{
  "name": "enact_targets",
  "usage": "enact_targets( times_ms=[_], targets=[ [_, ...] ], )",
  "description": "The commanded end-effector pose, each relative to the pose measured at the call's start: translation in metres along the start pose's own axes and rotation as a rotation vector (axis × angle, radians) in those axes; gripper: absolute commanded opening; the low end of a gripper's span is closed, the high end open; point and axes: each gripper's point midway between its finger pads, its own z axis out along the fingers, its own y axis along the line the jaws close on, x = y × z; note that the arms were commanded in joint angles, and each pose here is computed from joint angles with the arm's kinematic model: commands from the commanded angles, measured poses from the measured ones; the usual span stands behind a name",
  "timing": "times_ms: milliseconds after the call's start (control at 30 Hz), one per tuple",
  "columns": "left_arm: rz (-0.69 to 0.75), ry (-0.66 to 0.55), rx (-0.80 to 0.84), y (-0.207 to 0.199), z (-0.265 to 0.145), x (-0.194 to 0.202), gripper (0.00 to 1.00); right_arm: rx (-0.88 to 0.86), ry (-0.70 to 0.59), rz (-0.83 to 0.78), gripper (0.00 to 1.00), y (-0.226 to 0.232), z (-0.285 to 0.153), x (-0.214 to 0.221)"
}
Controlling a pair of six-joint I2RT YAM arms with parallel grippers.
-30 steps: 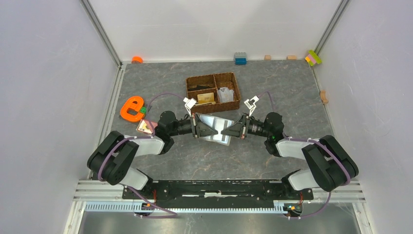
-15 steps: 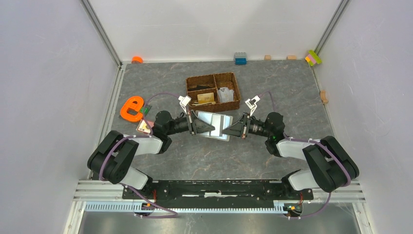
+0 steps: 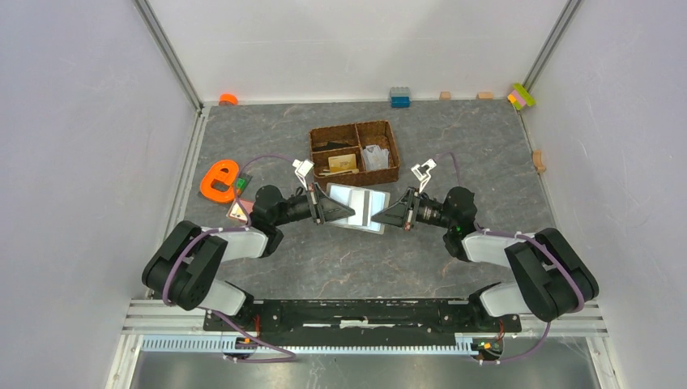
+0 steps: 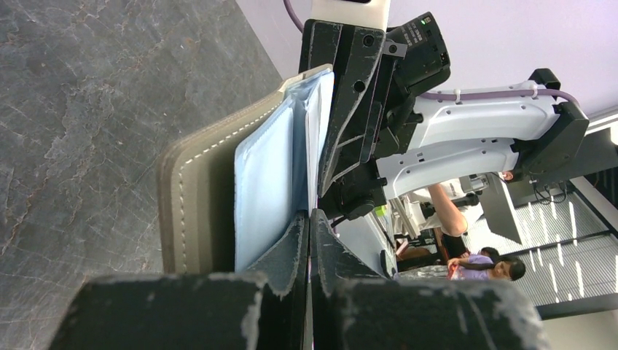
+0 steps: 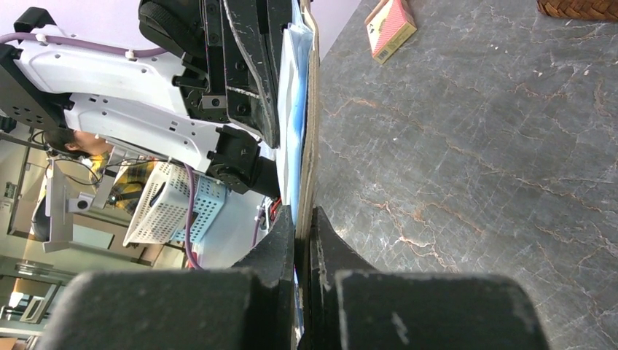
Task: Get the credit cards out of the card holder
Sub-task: Remove the credit card from the card holder.
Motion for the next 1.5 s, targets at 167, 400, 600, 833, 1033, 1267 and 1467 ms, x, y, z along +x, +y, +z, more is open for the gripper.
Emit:
enact_targets(
  times_ms=[167,400,600,833,1033,1267,1467],
  targets=[
    [0.032,0.015,0.058,-0.016,0.006,0.000,0.02,-0.102,-0.039,-0.060,0.34,0.024,-0.001,-0.010],
    [0.038,0.035,0.055,-0.017,0.010,0.004,0.02,-0.103,-0.019,-0.051,0.36,0.023,0.004,-0.005],
    [0.037,0.046,0.064,-0.019,0.011,0.006,0.07,-0.044,-0.005,-0.034,0.06,0.009,0.007,-0.002],
    [0.073,0.022,0.088,-0.030,0.006,0.003,0.19,-0.032,-0.007,-0.034,0.00,0.006,0.005,-0.004],
    [0.091,-0.001,0.117,-0.039,0.002,0.000,0.07,-0.040,-0.012,-0.028,0.01,0.008,0.004,-0.005],
    [0.087,-0.023,0.132,-0.042,-0.001,-0.003,0.07,-0.050,-0.018,-0.024,0.03,0.009,0.002,-0.006],
    [0.077,-0.031,0.126,-0.039,-0.002,-0.005,0.07,-0.055,-0.021,-0.025,0.00,0.011,0.001,-0.007]
  ],
)
